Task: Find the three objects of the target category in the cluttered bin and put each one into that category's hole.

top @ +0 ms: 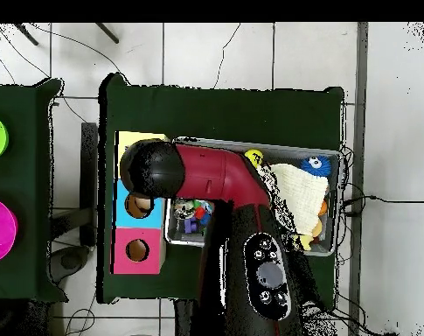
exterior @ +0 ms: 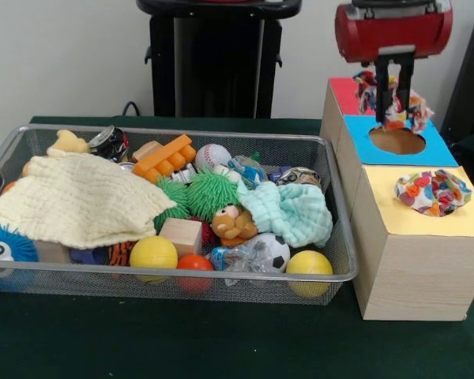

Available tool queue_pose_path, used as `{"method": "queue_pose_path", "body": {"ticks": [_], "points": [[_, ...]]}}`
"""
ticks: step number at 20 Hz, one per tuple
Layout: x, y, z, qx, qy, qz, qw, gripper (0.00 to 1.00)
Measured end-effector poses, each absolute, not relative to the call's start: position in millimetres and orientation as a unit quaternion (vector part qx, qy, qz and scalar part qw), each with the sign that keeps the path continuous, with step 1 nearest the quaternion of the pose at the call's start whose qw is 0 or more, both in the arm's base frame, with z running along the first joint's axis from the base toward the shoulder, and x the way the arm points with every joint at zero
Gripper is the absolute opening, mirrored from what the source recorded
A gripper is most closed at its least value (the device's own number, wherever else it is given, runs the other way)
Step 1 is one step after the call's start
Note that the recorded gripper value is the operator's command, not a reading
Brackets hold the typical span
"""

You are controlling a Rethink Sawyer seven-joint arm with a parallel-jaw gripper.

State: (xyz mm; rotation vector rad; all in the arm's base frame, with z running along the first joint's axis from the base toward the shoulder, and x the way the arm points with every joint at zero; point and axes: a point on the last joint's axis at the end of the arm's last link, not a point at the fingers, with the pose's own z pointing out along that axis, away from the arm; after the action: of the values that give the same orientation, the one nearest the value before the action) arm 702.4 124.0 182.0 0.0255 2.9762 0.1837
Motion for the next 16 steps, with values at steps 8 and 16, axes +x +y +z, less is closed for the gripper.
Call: {"method": "queue_pose_path", "body": {"ticks": [8, 16], "points": [[704, 128, 138, 0.043, 0.993, 0.075, 0.078, 0.0], [709, 127, 137, 0.064, 0.991, 0.088, 0.075, 0.0]]}}
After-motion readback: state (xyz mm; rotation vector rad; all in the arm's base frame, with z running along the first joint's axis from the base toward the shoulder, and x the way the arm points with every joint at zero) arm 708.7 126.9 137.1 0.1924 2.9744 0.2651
